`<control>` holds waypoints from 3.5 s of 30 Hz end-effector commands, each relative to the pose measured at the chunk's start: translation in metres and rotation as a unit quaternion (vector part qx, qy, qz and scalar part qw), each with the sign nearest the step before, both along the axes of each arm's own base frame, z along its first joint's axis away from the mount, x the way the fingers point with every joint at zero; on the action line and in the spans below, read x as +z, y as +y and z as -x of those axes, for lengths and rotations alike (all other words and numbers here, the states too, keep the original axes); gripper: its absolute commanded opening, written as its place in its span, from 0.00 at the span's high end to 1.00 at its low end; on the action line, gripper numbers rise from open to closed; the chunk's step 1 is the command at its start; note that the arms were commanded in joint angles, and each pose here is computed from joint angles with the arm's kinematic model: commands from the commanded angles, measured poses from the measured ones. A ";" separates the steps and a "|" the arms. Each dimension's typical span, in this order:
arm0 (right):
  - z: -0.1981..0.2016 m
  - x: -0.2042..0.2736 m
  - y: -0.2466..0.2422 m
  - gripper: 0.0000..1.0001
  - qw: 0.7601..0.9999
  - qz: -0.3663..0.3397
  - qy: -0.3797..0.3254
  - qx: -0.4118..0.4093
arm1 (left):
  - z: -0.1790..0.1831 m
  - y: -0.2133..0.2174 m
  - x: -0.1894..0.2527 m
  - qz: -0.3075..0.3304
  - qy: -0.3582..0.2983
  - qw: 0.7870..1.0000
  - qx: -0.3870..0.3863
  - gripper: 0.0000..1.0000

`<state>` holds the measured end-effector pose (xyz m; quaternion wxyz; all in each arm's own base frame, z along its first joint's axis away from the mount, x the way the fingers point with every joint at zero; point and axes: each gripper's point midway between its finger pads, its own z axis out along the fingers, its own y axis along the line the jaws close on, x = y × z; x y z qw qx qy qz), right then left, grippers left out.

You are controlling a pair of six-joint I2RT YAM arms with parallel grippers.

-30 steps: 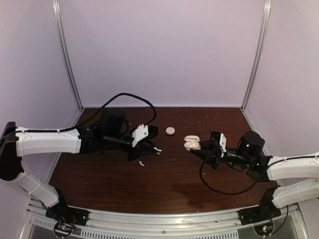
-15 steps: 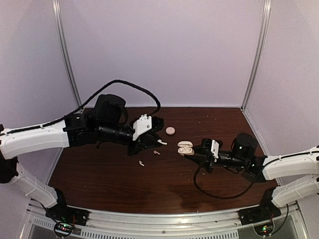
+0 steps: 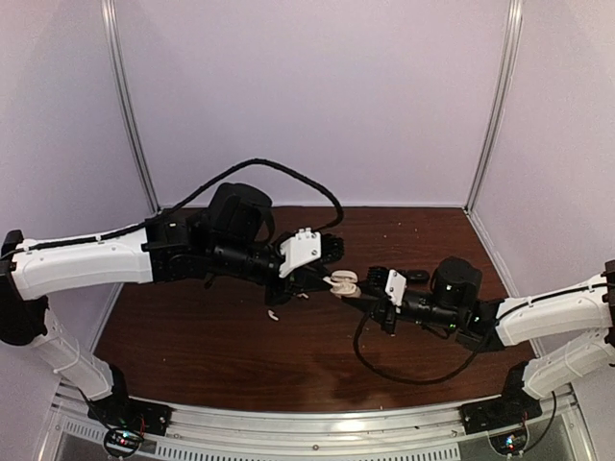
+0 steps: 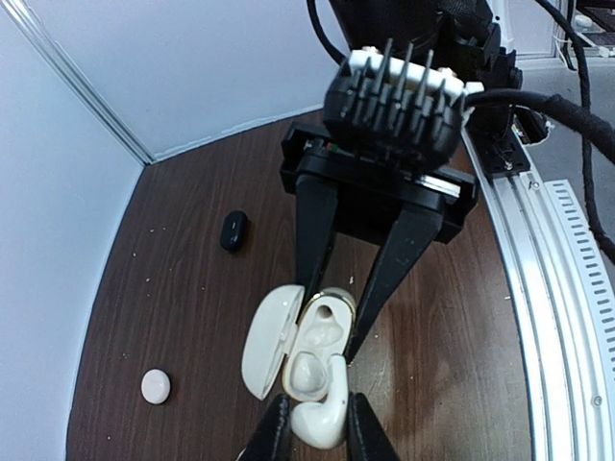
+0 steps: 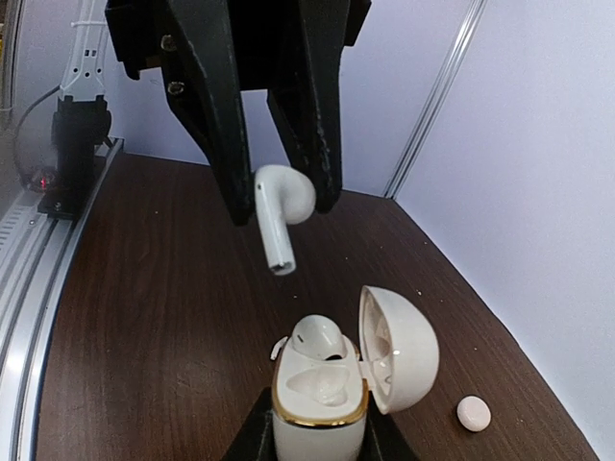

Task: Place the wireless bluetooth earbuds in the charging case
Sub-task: Insert the right earbud into the right side groove of the charging case.

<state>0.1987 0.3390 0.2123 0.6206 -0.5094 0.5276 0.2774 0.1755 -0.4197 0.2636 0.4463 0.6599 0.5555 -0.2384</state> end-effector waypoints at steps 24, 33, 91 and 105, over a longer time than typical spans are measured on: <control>-0.005 0.016 0.005 1.00 0.999 -0.002 -0.013 -0.044 | -0.011 -0.027 -0.007 -0.018 0.002 1.000 0.019 0.87; -0.005 0.019 0.003 1.00 0.999 -0.002 -0.018 -0.049 | -0.011 -0.033 -0.017 -0.041 -0.004 0.999 0.023 0.87; 0.021 0.018 0.019 1.00 0.999 -0.052 0.000 0.015 | -0.004 -0.045 -0.050 -0.142 -0.026 0.989 0.044 0.71; 0.015 0.016 0.010 1.00 0.997 -0.071 0.012 -0.002 | 0.000 -0.038 -0.038 -0.128 -0.022 0.990 0.046 0.58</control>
